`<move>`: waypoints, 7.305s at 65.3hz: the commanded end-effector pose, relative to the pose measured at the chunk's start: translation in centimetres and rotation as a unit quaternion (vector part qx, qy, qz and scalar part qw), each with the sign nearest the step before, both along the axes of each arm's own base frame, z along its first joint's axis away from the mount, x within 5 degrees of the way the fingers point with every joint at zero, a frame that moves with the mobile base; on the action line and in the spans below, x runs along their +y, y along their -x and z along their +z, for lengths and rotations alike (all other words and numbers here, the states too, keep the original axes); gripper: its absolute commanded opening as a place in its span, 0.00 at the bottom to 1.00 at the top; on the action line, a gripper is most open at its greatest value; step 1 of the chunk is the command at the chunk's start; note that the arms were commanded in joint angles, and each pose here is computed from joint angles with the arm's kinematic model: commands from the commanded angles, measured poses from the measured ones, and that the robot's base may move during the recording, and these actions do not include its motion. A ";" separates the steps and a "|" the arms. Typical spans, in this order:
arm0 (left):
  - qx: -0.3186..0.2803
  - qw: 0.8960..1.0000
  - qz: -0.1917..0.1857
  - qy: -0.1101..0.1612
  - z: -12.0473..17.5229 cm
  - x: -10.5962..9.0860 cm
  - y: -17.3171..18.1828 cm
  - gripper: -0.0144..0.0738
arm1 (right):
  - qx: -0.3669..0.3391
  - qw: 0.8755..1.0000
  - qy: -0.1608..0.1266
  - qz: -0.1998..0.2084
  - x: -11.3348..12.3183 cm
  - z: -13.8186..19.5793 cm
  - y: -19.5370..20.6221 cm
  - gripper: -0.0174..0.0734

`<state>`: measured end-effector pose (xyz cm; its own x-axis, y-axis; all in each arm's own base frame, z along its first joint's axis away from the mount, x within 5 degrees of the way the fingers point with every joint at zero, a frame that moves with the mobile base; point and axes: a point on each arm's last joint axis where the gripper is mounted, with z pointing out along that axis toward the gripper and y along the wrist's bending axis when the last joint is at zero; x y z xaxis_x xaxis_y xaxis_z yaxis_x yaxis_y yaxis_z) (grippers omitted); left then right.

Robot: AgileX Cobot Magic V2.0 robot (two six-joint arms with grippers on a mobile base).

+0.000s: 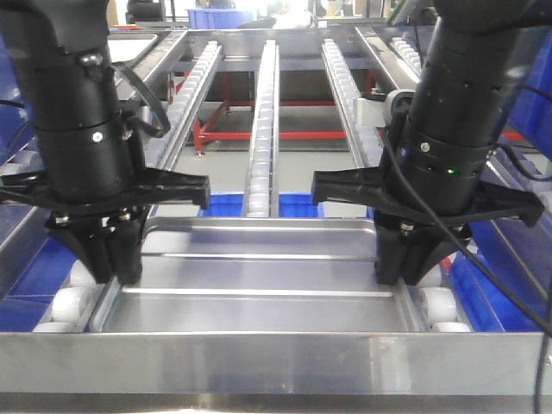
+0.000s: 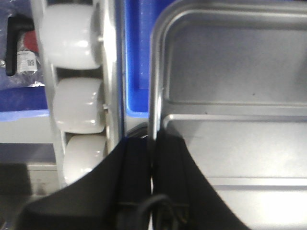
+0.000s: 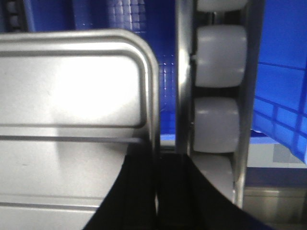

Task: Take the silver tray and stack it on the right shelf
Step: 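Lift the silver tray with both grippers and pull it toward the robot, then hold the tray level with both grippers while the base turns away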

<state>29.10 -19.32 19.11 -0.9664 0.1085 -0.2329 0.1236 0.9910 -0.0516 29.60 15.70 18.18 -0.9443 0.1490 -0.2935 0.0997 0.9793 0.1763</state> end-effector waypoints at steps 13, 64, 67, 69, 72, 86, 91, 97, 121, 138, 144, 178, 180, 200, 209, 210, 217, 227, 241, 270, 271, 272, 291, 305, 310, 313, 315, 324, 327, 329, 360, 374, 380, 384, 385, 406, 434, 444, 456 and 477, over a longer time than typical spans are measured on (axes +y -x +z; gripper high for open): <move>-0.055 0.997 0.006 0.052 7.1 0.6 1.3 0.06 | -0.065 0.997 -0.035 -0.010 -0.9 7.5 1.4 0.28; -0.040 0.998 0.044 0.028 9.7 3.8 13.1 0.06 | -0.033 0.999 -0.013 -0.023 -1.0 10.0 12.8 0.28; -0.041 0.998 0.043 0.027 9.9 3.5 13.8 0.06 | -0.034 0.999 -0.014 -0.019 -1.0 10.2 13.5 0.28; -0.041 0.998 0.037 0.030 9.9 3.3 14.3 0.06 | -0.031 0.999 -0.010 -0.014 -0.9 10.3 13.9 0.28; -0.039 0.998 0.033 0.033 10.0 2.9 15.1 0.06 | -0.028 1.000 -0.009 -0.010 -0.9 10.5 14.5 0.28; -0.034 0.999 0.033 0.013 10.0 2.2 17.5 0.06 | -0.021 1.000 -0.007 -0.001 -0.4 10.4 16.9 0.28; -0.033 0.999 0.024 0.021 10.1 1.9 18.1 0.06 | -0.015 1.000 -0.008 0.004 -0.2 10.0 17.9 0.28; -0.029 0.999 0.020 0.028 10.2 1.6 18.9 0.06 | -0.017 1.000 -0.010 0.009 0.0 10.0 18.6 0.28; -0.012 0.999 0.015 0.036 9.7 1.3 20.6 0.06 | -0.026 1.000 0.003 0.009 -0.4 10.3 19.1 0.28; -0.020 0.998 0.024 0.056 10.1 2.9 21.2 0.06 | -0.029 1.000 -0.003 0.011 -0.2 10.4 19.1 0.28; -0.025 0.998 0.025 0.051 10.2 3.2 21.2 0.06 | -0.031 0.999 -0.007 0.012 -0.2 10.4 19.1 0.28; -0.039 0.999 0.026 0.011 10.0 3.6 20.8 0.06 | -0.025 1.000 0.002 0.006 -0.4 10.3 19.1 0.28; -0.038 0.999 0.027 0.004 10.0 3.6 20.8 0.06 | -0.025 1.000 0.004 0.005 -0.4 10.3 19.1 0.28; -0.042 0.999 0.027 -0.006 10.2 2.5 20.3 0.06 | -0.017 1.000 0.020 0.001 -0.7 10.2 19.3 0.28; -0.042 0.999 0.030 -0.017 10.3 2.7 20.3 0.06 | -0.018 1.000 0.016 0.003 -0.6 10.3 19.3 0.28; -0.043 0.999 0.029 -0.017 10.3 2.7 20.3 0.06 | -0.019 1.000 0.015 0.003 -0.6 10.3 19.3 0.28; -0.043 0.999 0.029 -0.018 10.3 2.7 20.3 0.06 | -0.019 1.000 0.015 0.003 -0.6 10.3 19.2 0.28; -0.042 0.998 0.029 -0.020 10.3 2.8 20.3 0.06 | -0.019 1.000 0.015 0.003 -0.6 10.3 19.2 0.28; -0.035 0.998 0.035 -0.041 10.3 3.2 20.4 0.06 | -0.015 1.000 0.024 0.001 -0.8 10.2 19.3 0.28; -0.036 0.998 0.035 -0.041 10.3 3.2 20.4 0.06 | -0.014 1.000 0.027 -0.001 -0.8 10.2 19.3 0.28; -0.036 0.998 0.035 -0.041 10.3 3.2 20.4 0.06 | -0.014 1.000 0.027 -0.001 -0.8 10.2 19.3 0.28; -0.036 0.998 0.035 -0.041 10.3 3.2 20.4 0.06 | -0.014 1.000 0.027 -0.001 -0.8 10.2 19.3 0.28; -0.036 0.998 0.035 -0.041 10.3 3.2 20.4 0.06 | -0.014 1.000 0.027 -0.001 -0.8 10.2 19.3 0.28; -0.037 0.998 0.035 -0.041 10.3 3.2 20.4 0.06 | -0.014 1.000 0.027 -0.001 -0.8 10.2 19.3 0.28; -0.037 0.998 0.035 -0.041 10.3 3.2 20.4 0.06 | -0.014 1.000 0.027 -0.001 -0.8 10.2 19.3 0.28; -0.037 0.998 0.035 -0.041 10.3 3.2 20.4 0.06 | -0.014 1.000 0.027 -0.001 -0.8 10.2 19.3 0.28; -0.037 0.998 0.035 -0.041 10.3 3.2 20.4 0.06 | -0.014 1.000 0.027 -0.001 -0.8 10.2 19.3 0.28; -0.037 0.998 0.035 -0.041 10.3 3.2 20.4 0.06 | -0.014 1.000 0.027 -0.001 -0.8 10.2 19.3 0.28; -0.037 0.998 0.035 -0.041 10.3 3.2 20.4 0.06 | -0.014 1.000 0.027 -0.001 -0.8 10.2 19.3 0.28; -0.037 0.998 0.035 -0.041 10.3 3.2 20.4 0.06 | -0.014 1.000 0.027 -0.001 -0.8 10.2 19.3 0.28; -0.033 0.998 0.035 -0.040 10.2 3.2 20.4 0.06 | -0.010 0.999 0.035 -0.003 -1.0 10.2 19.4 0.28; -0.033 0.998 0.035 -0.040 10.2 3.2 20.4 0.06 | -0.001 0.998 0.057 -0.010 -1.4 10.1 19.5 0.28; -0.033 0.998 0.035 -0.040 10.2 3.2 20.4 0.06 | 0.004 0.998 0.067 -0.013 -1.6 10.1 19.6 0.28; -0.033 0.998 0.035 -0.040 10.2 3.2 20.4 0.06 | 0.008 0.997 0.075 -0.015 -1.7 10.1 19.7 0.28; -0.033 0.998 0.035 -0.040 10.2 3.2 20.4 0.06 | 0.009 0.997 0.077 -0.016 -1.8 10.1 19.7 0.28; -0.033 0.998 0.035 -0.040 10.2 3.2 20.4 0.06 | 0.012 0.996 0.085 -0.018 -1.9 10.0 19.7 0.28; -0.033 0.998 0.035 -0.040 10.2 3.2 20.4 0.06 | 0.012 0.996 0.085 -0.018 -1.9 10.0 19.7 0.28; -0.033 0.998 0.035 -0.040 10.2 3.2 20.4 0.06 | 0.012 0.996 0.085 -0.018 -1.9 10.0 19.7 0.28; -0.033 0.998 0.035 -0.040 10.2 3.2 20.4 0.06 | 0.012 0.996 0.085 -0.018 -1.9 10.0 19.7 0.28; -0.033 0.998 0.035 -0.040 10.2 3.2 20.4 0.06 | 0.012 0.996 0.085 -0.018 -1.9 10.0 19.7 0.28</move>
<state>8.75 -18.09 28.47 -0.9535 0.0586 -0.2955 0.1008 0.9864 -0.1300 10.05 15.61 27.37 -0.9505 0.1425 -0.2763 0.1027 0.9828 0.1534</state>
